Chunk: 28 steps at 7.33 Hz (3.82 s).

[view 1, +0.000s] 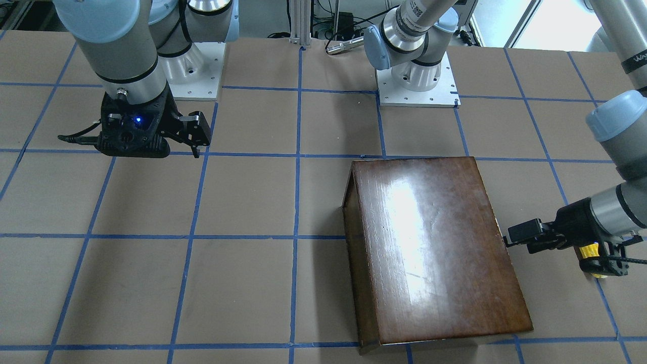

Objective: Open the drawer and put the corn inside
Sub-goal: 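Close the left gripper on the white drawer handle, then pull the drawer outward from the cabinet with the left gripper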

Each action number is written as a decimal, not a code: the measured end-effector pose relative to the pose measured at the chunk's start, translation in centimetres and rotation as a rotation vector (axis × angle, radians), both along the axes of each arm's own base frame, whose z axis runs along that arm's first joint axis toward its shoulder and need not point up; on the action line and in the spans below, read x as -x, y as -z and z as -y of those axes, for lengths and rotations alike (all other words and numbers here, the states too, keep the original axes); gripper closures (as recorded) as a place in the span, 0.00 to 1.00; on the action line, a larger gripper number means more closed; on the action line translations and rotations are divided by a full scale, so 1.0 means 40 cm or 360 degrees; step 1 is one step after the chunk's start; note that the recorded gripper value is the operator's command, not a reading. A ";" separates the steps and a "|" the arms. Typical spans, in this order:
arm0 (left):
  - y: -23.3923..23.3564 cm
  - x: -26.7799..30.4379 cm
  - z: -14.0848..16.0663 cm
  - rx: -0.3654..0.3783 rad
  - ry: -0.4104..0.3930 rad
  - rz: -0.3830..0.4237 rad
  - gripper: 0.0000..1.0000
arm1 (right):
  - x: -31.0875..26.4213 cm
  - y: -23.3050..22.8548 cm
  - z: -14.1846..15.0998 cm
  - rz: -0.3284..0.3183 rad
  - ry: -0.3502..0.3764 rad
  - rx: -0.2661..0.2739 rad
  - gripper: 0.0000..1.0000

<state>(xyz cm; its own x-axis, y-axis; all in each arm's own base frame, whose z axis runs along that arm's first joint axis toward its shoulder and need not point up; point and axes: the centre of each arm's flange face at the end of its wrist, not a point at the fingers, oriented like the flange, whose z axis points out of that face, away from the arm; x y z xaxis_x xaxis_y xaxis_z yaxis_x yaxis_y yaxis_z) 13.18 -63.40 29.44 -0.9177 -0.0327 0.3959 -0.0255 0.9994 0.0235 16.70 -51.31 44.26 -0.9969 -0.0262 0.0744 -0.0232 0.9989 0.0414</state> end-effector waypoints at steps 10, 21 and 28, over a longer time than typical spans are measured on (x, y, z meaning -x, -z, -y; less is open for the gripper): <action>0.070 -0.007 0.008 -0.0078 -0.0018 -0.0026 0.00 | 0.000 0.001 0.000 0.0000 0.0000 0.0000 0.00; 0.053 -0.051 0.011 -0.0064 0.0000 0.0115 0.00 | 0.000 0.000 0.000 0.0000 0.0000 0.0001 0.00; 0.049 -0.157 -0.014 -0.0058 -0.0096 0.0116 0.00 | 0.000 0.001 0.001 0.0000 0.0000 -0.0001 0.00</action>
<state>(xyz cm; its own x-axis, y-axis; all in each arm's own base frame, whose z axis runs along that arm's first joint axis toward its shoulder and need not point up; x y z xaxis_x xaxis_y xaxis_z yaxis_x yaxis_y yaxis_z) 19.47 -62.84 27.50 -0.9399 -0.1017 0.3259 -0.0883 0.9945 0.0557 16.70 -51.34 44.23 -0.9969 -0.0263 0.0744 -0.0232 0.9989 0.0418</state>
